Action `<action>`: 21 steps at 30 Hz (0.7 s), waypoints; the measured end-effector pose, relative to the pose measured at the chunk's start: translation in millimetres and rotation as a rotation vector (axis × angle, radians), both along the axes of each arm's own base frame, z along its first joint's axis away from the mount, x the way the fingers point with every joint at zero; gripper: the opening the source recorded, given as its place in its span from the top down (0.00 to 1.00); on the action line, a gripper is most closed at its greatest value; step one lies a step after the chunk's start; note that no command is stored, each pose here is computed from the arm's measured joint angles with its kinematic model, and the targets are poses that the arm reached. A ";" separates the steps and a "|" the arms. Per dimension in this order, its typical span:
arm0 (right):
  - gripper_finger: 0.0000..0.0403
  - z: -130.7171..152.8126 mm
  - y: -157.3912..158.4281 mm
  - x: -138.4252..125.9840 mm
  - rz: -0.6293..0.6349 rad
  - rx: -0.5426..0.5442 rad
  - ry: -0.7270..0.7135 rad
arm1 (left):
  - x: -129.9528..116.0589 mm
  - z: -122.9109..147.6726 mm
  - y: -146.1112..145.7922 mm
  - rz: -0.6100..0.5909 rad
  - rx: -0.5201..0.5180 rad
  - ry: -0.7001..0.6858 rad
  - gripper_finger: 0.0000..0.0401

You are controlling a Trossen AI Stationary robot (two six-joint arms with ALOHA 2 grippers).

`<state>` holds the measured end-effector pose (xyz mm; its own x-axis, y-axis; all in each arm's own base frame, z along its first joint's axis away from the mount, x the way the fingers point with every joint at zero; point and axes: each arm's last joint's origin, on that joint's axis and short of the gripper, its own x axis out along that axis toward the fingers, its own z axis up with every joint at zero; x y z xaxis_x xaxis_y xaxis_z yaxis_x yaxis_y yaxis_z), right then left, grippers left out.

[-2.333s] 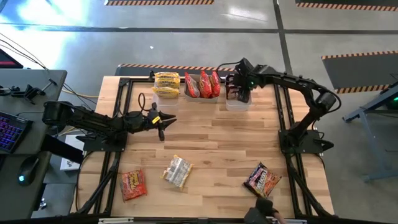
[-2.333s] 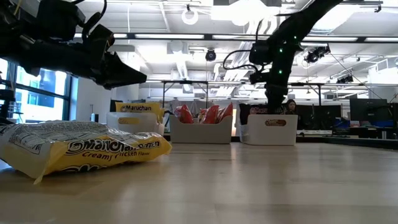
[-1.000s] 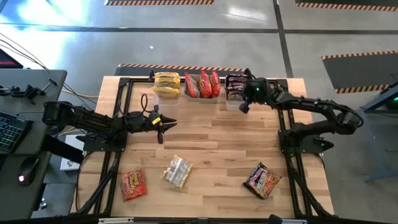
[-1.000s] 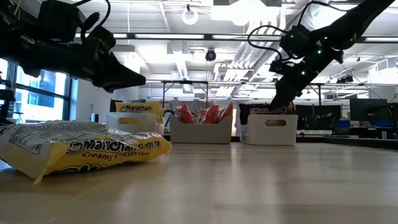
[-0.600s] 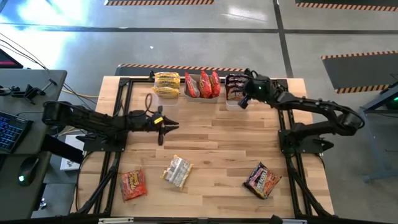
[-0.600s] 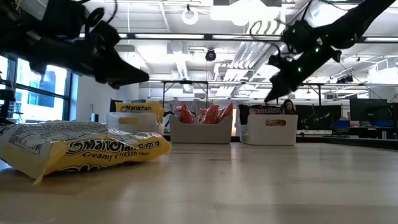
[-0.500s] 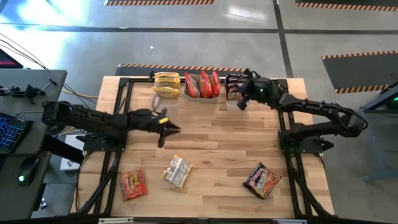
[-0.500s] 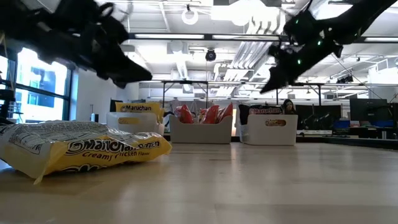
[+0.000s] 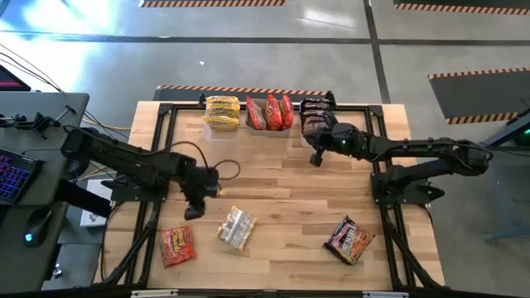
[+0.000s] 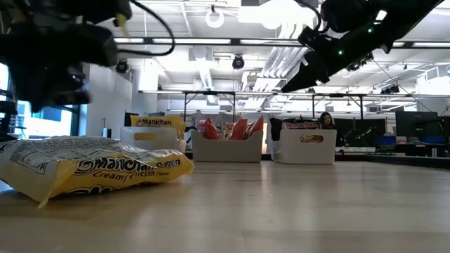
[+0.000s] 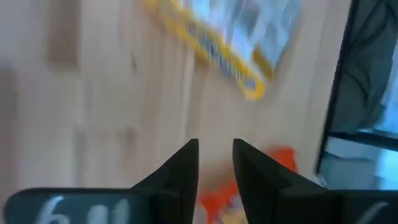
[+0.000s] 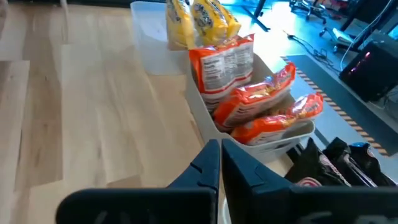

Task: Sort Maruchan noodles
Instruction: Put the orange noodle pack into the gray bin

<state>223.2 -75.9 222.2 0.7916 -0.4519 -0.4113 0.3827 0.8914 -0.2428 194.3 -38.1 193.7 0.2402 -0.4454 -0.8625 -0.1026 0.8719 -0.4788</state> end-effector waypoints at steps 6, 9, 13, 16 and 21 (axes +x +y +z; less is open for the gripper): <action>1.00 0.1 15.2 4.3 0.026 -0.021 0.007 | -8.2 -17.7 -19.5 0.139 -0.019 0.326 0.64; 1.00 -0.1 20.5 5.6 0.049 -0.021 0.009 | -8.0 -27.4 -27.3 0.160 -0.019 0.427 0.58; 1.00 -0.4 26.0 6.7 0.071 -0.021 0.012 | -6.9 -38.5 -37.6 0.121 -0.021 0.495 0.53; 1.00 -0.6 29.8 7.4 0.087 -0.021 0.014 | -7.7 -45.1 -44.8 0.068 0.001 0.513 0.51; 1.00 -0.6 35.0 8.1 0.079 -0.037 0.018 | -8.5 -55.7 -54.8 -0.020 0.033 0.528 0.52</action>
<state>231.4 -40.9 221.6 0.8178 -0.4036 -0.4102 0.3070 0.9089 -0.2823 185.9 -92.9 137.9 -0.2387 -0.4159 -0.8775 -0.3052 0.8900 -0.3388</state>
